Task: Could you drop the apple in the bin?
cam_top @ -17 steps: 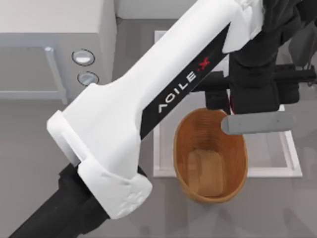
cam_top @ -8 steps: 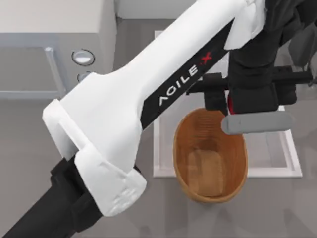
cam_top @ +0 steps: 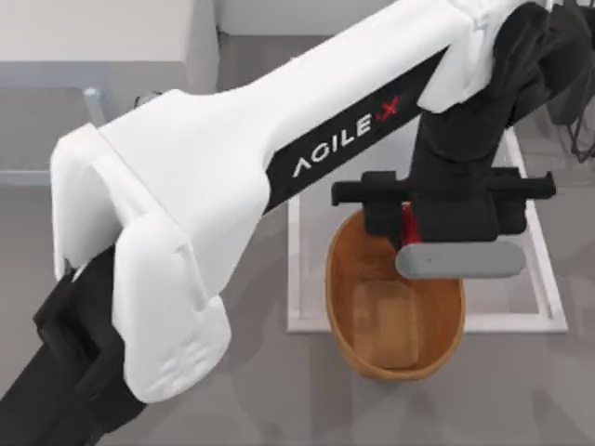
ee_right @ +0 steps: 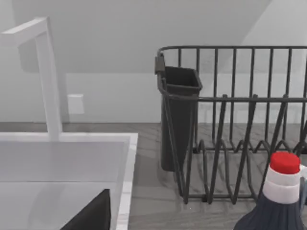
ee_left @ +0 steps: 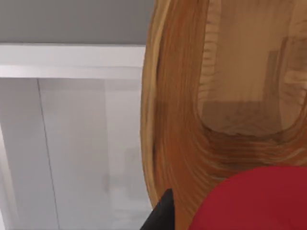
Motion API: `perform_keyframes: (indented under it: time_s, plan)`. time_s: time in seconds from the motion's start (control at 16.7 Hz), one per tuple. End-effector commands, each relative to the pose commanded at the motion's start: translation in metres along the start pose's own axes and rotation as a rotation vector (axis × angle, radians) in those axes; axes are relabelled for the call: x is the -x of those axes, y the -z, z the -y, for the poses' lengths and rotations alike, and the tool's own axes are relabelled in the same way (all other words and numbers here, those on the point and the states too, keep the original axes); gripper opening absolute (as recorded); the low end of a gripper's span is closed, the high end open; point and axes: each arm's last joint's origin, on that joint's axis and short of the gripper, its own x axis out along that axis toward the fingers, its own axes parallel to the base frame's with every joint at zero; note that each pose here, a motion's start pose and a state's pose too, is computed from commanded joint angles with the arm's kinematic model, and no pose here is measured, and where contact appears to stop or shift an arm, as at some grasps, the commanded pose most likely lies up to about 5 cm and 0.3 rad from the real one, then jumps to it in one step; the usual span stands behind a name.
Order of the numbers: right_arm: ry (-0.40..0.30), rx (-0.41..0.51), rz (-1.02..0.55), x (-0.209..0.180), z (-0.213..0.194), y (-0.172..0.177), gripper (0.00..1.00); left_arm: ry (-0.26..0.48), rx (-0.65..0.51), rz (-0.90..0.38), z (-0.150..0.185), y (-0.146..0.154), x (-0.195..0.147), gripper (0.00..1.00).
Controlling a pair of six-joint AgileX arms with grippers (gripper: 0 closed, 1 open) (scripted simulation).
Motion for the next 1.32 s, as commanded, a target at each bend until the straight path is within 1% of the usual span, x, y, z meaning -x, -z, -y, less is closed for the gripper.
perform_keyframes:
  time_s: [0.36,0.72,1.32]
  plan:
    - [0.0,0.0,0.0,0.0,0.0,0.0,1.0,0.07,-0.018,0.046,0.014,-0.013,-0.028,0.0]
    - [0.0,0.0,0.0,0.0,0.0,0.0,1.0,0.077,-0.021,0.05,0.016,-0.015,-0.031,0.0]
    - [0.0,0.0,0.0,0.0,0.0,0.0,1.0,0.077,-0.021,0.05,0.016,-0.015,-0.031,0.75]
